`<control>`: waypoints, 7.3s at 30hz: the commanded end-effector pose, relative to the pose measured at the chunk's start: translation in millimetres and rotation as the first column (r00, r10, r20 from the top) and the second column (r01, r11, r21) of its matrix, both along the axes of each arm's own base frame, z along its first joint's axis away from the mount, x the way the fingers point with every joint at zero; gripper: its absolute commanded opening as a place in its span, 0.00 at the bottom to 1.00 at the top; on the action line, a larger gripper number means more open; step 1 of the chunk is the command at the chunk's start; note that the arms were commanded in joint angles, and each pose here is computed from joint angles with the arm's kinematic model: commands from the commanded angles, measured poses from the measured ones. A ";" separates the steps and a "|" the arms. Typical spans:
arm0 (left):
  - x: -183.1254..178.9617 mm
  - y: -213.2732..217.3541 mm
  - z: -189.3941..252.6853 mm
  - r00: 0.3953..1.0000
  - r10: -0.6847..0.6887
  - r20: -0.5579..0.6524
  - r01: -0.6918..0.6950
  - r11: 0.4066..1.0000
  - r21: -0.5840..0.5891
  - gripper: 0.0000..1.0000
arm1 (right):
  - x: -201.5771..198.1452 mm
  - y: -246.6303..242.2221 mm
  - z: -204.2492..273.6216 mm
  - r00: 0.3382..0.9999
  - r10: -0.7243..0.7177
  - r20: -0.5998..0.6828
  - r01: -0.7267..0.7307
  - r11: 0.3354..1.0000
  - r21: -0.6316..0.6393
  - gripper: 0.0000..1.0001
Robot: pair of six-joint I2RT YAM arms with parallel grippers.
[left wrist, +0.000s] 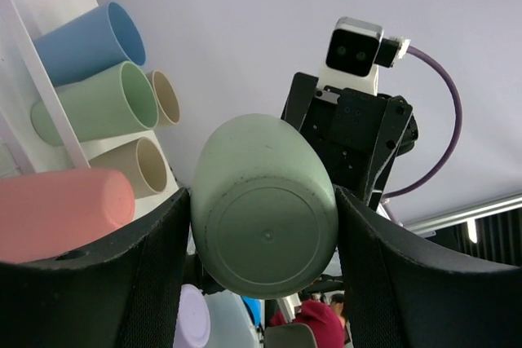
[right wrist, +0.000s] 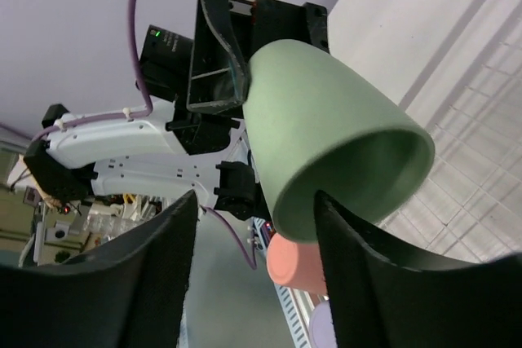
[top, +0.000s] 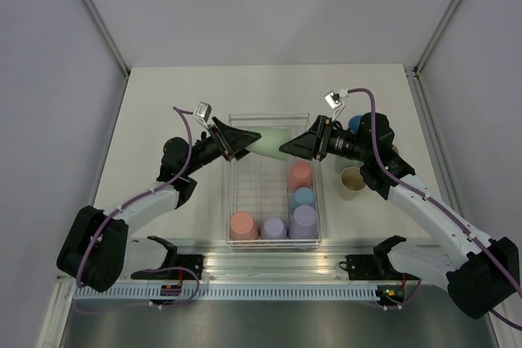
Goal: Unload the cups from the dish rack
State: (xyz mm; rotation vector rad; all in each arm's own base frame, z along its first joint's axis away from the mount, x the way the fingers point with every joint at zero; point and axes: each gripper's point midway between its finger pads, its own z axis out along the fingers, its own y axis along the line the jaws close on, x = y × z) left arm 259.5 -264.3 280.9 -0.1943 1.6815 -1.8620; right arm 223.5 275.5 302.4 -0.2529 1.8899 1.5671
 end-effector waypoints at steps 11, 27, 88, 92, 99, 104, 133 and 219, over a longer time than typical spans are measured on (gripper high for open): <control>-18.9 -27.5 37.8 0.991 -0.111 0.074 0.118 0.988 -0.098 0.02 | -10.7 15.7 38.0 0.985 0.141 0.095 -0.155 0.974 0.162 0.15; 15.0 9.3 -9.5 0.997 0.060 -0.039 -0.060 0.998 -0.001 1.00 | 50.2 -67.3 -16.1 0.948 -0.266 0.175 0.318 0.816 -0.483 0.01; 4.0 -115.3 -120.3 0.923 -0.348 0.162 -0.033 0.350 0.936 1.00 | 127.3 -160.8 24.6 0.737 -0.590 0.329 0.610 0.372 -0.700 0.98; 2.8 -119.2 -133.1 0.922 -0.360 0.145 -0.027 0.314 0.949 0.98 | 113.5 -167.5 23.7 0.736 -0.588 0.335 0.611 0.365 -0.703 0.98; 4.3 -125.6 -158.3 0.923 -0.372 0.102 -0.006 0.250 0.968 0.93 | 103.1 -170.1 9.4 0.748 -0.581 0.322 0.595 0.370 -0.714 0.98; 12.3 -126.6 -167.4 0.932 -0.348 0.104 -0.024 0.227 0.974 0.80 | 96.8 -171.6 1.5 0.754 -0.575 0.318 0.587 0.373 -0.718 0.98; 25.3 -4.2 -55.0 0.988 0.153 -0.005 -0.141 0.927 0.347 0.02 | 17.8 -42.9 -1.8 0.981 -0.167 0.104 0.178 0.978 -0.106 0.98; -58.5 -17.5 -111.1 0.952 -0.305 0.022 0.103 0.387 0.916 0.98 | 188.0 -322.2 -221.0 0.432 -0.895 -0.107 0.271 0.242 -0.932 0.16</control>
